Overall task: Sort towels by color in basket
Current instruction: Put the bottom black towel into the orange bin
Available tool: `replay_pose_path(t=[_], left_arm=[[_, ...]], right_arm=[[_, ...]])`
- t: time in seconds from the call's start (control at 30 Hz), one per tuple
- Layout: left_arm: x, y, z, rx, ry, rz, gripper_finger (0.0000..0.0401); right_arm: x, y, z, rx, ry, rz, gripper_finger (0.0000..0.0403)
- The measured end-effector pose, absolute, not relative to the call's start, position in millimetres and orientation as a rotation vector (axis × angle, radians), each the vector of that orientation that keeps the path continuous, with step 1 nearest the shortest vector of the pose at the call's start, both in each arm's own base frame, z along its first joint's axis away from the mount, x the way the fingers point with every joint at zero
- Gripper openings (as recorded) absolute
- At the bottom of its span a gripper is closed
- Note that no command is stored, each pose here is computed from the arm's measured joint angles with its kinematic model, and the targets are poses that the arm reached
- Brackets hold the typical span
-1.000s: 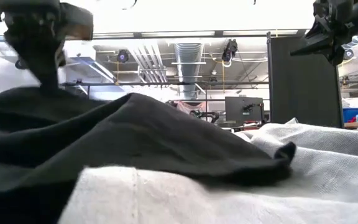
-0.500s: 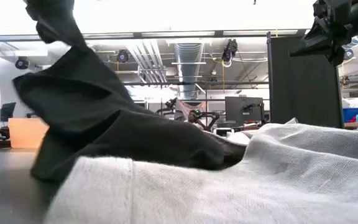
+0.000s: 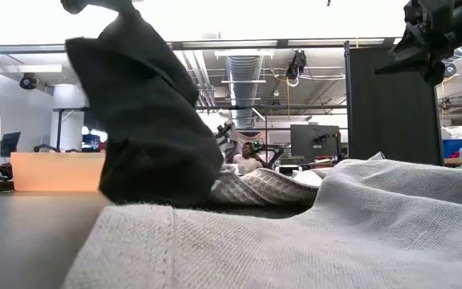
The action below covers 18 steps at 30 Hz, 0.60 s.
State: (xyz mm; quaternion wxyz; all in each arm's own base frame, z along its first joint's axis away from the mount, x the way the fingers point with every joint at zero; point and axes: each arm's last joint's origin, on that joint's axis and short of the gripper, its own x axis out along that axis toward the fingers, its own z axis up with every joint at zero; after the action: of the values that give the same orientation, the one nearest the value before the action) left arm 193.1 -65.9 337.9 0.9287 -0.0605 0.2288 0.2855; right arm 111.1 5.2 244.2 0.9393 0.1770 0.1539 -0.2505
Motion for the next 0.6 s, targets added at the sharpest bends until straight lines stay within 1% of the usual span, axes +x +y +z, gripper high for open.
replay_pose_path(t=[0.2,0.4,0.6], left_arm=[[190,-62,371,-0.033,0.355,0.672,0.0000],[184,-58,407,0.037,0.293,0.699,0.0000],[178,-54,429,0.094,0.253,0.751,0.0000]], right_arm=[[111,5,243,0.359,0.319,-0.512,0.0013],[111,5,242,0.357,0.323,-0.513,0.0013],[111,5,241,0.357,0.324,-0.514,0.0013]])
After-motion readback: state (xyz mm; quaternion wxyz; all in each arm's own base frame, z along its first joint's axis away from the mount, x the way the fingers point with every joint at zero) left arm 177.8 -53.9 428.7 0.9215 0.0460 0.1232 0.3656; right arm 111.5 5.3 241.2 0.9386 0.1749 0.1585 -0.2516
